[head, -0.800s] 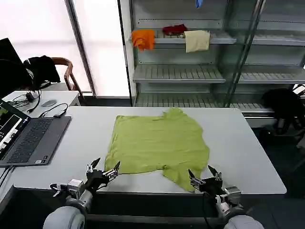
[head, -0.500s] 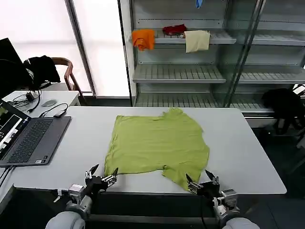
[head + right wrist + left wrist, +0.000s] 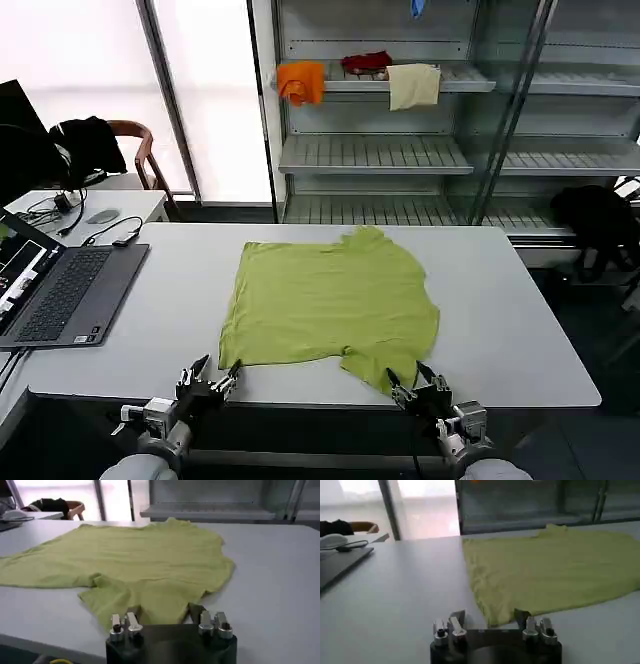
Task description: Fold and organize the clothes.
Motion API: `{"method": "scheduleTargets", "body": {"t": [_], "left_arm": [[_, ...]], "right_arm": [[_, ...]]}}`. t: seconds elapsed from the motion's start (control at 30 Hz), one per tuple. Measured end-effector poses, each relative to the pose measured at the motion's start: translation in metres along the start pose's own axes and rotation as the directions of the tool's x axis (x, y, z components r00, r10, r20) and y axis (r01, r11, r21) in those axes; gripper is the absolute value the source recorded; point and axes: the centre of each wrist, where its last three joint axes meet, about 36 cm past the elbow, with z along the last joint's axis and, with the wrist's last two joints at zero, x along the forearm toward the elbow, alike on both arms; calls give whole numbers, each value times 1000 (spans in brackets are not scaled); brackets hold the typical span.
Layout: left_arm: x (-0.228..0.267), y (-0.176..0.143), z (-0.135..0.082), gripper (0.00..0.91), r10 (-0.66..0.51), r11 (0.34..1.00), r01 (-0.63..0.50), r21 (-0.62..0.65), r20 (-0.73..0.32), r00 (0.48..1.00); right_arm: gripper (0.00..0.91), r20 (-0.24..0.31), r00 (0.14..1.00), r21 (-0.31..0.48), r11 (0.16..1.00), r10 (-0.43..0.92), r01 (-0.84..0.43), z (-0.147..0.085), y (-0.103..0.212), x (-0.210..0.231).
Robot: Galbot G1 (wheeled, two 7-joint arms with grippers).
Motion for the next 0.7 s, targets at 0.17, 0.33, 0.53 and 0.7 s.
{"method": "scheduleTargets", "body": {"t": [0.17,0.33,0.53,0.7], "left_arm": [[1,1,2,10,-1,1000,1,-6,2,1000],[2,1,3,10,0,1000,0,-7,3,1000],[4,-1,0,10,2,1000,-2,-7,17,1000],[5,-1,-5,10,-1,1000,1,1,44,999]], "right_arm": [[0,-1,1000,0,1000,-1,1,1,1,1],[0,3,1000,-5,1000,-3,3,1,3,2],[0,30,1000,-22,1000,2,-1,-4,4,4],[0,61,998,-42,999,15,-13,-9,3,3]]}}
